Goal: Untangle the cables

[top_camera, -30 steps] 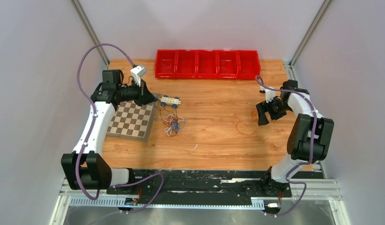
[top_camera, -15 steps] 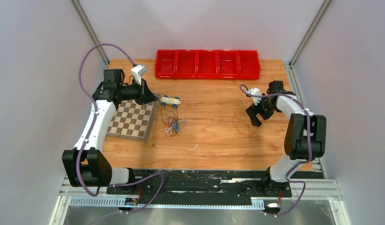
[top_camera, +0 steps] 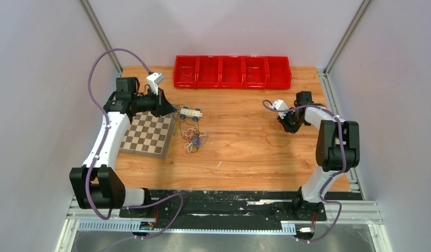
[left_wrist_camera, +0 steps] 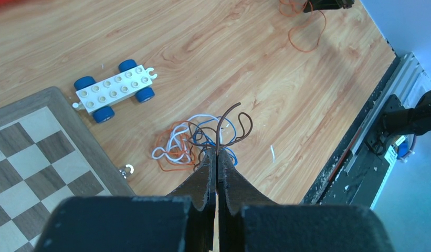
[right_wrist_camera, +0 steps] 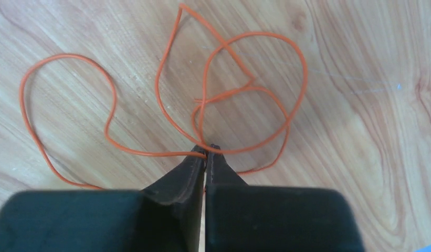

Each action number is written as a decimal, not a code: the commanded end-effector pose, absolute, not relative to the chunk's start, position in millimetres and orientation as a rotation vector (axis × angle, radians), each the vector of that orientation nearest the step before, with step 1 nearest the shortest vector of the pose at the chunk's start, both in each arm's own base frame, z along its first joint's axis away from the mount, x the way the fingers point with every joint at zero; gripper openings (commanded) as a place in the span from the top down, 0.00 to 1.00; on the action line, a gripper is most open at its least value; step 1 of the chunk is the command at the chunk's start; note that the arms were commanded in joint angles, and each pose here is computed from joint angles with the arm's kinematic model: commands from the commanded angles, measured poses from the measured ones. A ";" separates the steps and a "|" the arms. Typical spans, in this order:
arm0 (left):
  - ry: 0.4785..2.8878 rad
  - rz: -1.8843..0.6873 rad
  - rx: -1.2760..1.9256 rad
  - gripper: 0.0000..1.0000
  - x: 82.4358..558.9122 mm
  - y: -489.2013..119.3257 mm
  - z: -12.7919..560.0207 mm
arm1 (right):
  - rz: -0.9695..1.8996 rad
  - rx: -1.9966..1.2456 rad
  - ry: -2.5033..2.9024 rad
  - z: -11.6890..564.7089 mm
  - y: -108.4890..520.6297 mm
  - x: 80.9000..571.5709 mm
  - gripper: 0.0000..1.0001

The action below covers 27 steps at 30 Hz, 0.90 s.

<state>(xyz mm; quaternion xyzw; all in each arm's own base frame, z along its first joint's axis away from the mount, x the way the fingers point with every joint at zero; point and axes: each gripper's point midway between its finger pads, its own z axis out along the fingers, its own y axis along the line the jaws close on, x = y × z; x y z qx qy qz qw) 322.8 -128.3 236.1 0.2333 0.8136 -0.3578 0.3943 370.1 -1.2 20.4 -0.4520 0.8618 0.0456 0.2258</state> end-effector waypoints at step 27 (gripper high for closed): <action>2.059 -0.865 0.526 1.00 335.6 -125.2 231.4 | 0.592 -0.667 1.887 310.3 100.6 487.3 1.00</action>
